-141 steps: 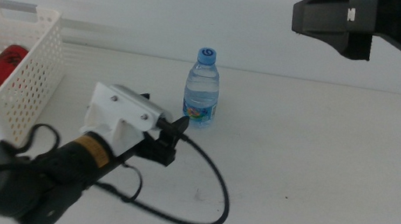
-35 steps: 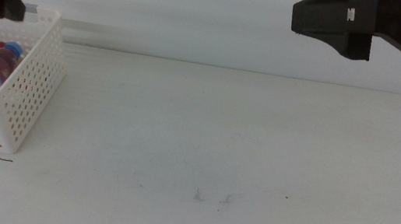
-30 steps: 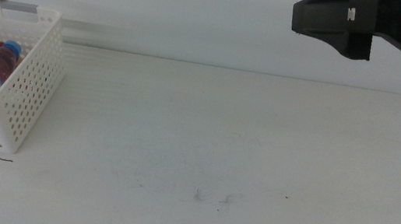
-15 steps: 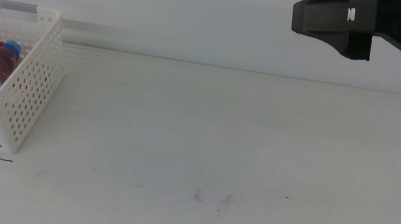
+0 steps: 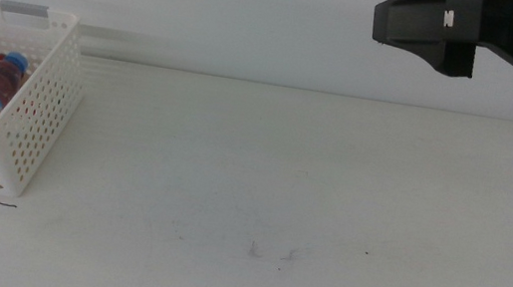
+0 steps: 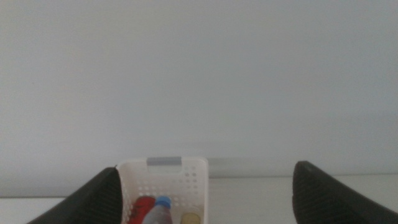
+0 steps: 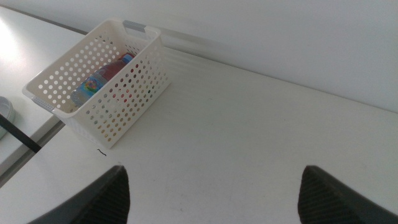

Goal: Use arms to grab the bottles and put them into the dustbin to the left of the table.

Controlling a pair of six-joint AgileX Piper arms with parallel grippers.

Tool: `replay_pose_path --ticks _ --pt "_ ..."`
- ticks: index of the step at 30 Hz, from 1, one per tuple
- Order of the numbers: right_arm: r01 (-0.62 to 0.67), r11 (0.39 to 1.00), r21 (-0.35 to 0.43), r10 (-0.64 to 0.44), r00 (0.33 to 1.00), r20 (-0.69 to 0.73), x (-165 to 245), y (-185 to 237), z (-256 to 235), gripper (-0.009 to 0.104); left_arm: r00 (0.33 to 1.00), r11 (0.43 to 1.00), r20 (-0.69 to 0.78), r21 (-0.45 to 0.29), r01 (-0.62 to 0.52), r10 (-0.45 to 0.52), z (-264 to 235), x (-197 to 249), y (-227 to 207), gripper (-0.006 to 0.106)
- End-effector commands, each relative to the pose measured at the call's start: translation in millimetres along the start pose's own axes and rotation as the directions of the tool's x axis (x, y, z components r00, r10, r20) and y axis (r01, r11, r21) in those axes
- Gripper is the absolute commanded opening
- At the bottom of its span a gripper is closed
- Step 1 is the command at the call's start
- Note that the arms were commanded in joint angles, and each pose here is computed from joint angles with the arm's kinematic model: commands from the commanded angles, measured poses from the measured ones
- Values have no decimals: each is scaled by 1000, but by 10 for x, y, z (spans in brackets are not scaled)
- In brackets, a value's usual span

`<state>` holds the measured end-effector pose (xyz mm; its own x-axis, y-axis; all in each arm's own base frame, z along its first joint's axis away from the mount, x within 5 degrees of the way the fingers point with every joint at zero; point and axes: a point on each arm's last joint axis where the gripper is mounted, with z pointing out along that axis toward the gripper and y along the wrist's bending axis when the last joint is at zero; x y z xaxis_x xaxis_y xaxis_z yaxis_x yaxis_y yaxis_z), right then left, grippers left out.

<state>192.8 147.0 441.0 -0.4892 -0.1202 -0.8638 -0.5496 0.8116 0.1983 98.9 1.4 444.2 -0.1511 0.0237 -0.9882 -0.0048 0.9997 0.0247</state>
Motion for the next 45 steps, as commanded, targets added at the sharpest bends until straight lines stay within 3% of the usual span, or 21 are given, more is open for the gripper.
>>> replay_pose_path --ticks 1,9,11,14,18,21,25,27,32,36,40,45 --pt "8 1000 -1 -8 1000 15 -7 5 -25 74 1000 1000 17 -2 9 -9 6 -5 2 94" --pt "-14 1000 1 14 1000 12 -2 -24 -18 74 998 998 22 30 53 -54 5 -11 -26 94" --pt "13 998 65 -17 999 51 -7 -133 -92 74 997 996 18 49 81 -82 14 2 -44 94" --pt "66 969 237 -96 989 116 23 -429 -216 74 995 993 -5 60 101 -100 37 93 -56 94" --pt "-80 917 391 -9 975 221 263 -837 -520 74 996 996 6 32 88 -88 45 419 -41 94" --pt "-213 863 458 51 939 340 570 -986 -788 74 998 998 16 7 66 -66 18 736 -31 94" --pt "-374 832 410 139 856 498 1144 -977 -883 74 995 998 73 -8 61 -61 -96 1189 -37 94" --pt "-392 833 389 141 832 537 1430 -924 -897 74 995 998 81 -9 64 -63 -151 1422 -48 94" --pt "-243 822 516 -44 875 482 2172 -899 -847 74 993 998 97 -8 64 -63 -236 1854 -68 94" --pt "-268 825 497 -19 867 499 2610 -896 -749 74 994 998 82 -11 66 -65 -206 2125 -73 94" --pt "-220 819 531 -78 873 482 2900 -916 -673 74 997 998 23 -14 69 -69 -126 2342 -75 94" --pt "-191 809 555 -86 897 434 2961 -937 -642 74 997 997 -11 -17 71 -71 -85 2472 -75 94"
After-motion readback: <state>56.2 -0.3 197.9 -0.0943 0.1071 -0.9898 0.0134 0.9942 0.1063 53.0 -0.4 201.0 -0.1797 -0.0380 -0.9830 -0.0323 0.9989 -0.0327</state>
